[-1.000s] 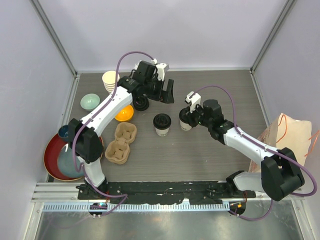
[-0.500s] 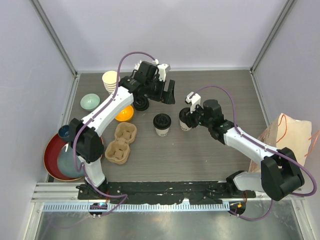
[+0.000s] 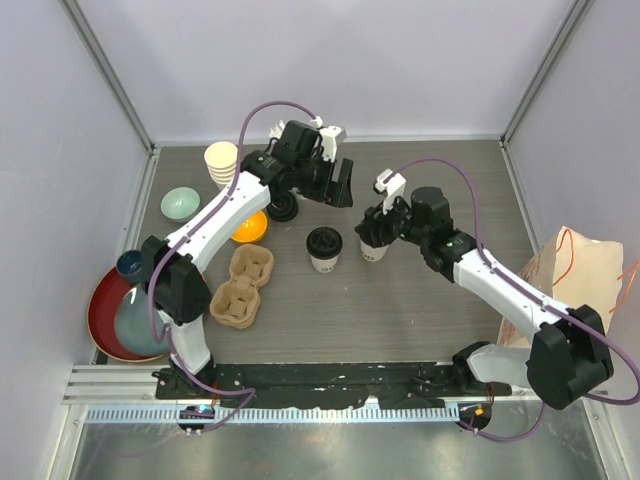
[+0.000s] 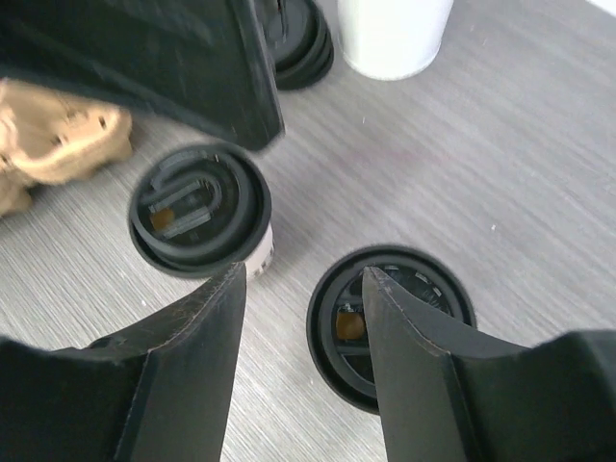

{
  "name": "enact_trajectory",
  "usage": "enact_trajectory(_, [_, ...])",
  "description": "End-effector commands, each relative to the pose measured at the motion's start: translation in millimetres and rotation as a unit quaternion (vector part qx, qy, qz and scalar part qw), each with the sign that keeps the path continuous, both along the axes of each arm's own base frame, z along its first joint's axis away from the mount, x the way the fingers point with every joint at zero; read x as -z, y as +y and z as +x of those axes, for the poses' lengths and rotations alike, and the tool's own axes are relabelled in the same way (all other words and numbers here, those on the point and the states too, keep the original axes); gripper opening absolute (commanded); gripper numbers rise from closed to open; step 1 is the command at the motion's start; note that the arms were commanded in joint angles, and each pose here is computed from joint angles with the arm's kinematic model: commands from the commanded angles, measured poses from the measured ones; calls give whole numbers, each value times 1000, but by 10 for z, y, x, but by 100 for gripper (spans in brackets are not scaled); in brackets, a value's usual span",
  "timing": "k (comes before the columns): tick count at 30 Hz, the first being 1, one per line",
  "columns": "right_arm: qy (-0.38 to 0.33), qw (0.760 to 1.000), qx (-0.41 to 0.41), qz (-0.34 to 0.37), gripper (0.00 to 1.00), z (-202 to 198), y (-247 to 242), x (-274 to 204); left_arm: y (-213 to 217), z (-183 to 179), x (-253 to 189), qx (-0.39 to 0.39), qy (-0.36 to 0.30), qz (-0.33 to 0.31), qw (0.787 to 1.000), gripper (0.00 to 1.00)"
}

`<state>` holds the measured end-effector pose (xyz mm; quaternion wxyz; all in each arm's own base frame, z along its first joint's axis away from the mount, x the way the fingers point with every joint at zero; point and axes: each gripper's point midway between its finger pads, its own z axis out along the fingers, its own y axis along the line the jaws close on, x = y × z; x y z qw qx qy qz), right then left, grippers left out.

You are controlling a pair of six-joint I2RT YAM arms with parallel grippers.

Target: Pack the takeout coffee

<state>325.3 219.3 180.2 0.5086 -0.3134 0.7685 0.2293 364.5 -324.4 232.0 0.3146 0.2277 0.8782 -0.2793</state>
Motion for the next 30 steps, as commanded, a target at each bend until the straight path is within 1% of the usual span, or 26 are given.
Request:
enact_trajectory(1, [-24, 994, 69, 77, 57, 146, -85, -689, -163, -3, -152, 23, -24, -9, 999, 74])
enact_trajectory(2, [-8, 992, 101, 80, 56, 197, -176, -695, -191, -13, -126, 25, -20, -7, 999, 63])
enact_trajectory(3, [11, 987, 133, 91, 56, 242, -256, -673, -241, -33, -131, 27, -18, -9, 999, 59])
enact_trajectory(4, [35, 977, 182, 106, 55, 317, -383, -613, -284, -31, -65, 29, -11, -6, 1000, 54])
enact_trajectory(5, [53, 968, 218, 112, 52, 366, -537, -535, -314, -41, -38, 31, -6, -6, 999, 47])
enact_trajectory(6, [65, 962, 237, 118, 51, 392, -609, -477, -377, -63, -45, 35, -5, -8, 999, 45])
enact_trajectory(8, [97, 950, 273, 119, 47, 412, -710, -320, -442, -44, 72, 37, 5, -1, 999, 43])
enact_trajectory(9, [104, 948, 279, 115, 46, 413, -729, -275, -487, -39, 66, 38, 6, -3, 999, 43])
enact_trajectory(11, [119, 946, 282, 110, 45, 396, -725, -193, -531, -12, 204, 36, 20, 5, 999, 43])
enact_trajectory(13, [124, 944, 286, 111, 43, 391, -725, -158, -571, 21, 229, 33, 24, 4, 999, 43])
enact_trajectory(14, [126, 944, 285, 110, 39, 383, -725, -137, -600, 28, 318, 32, 33, 8, 999, 42])
enact_trajectory(17, [131, 944, 283, 107, 32, 370, -722, -103, -663, 39, 394, 34, 43, 8, 998, 41])
enact_trajectory(24, [158, 940, 289, 89, 31, 332, -736, 126, -723, 66, 511, 33, 51, 14, 998, 39])
enact_trajectory(30, [179, 941, 273, 91, 27, 316, -654, 251, -751, 36, 577, 35, 65, 12, 997, 36])
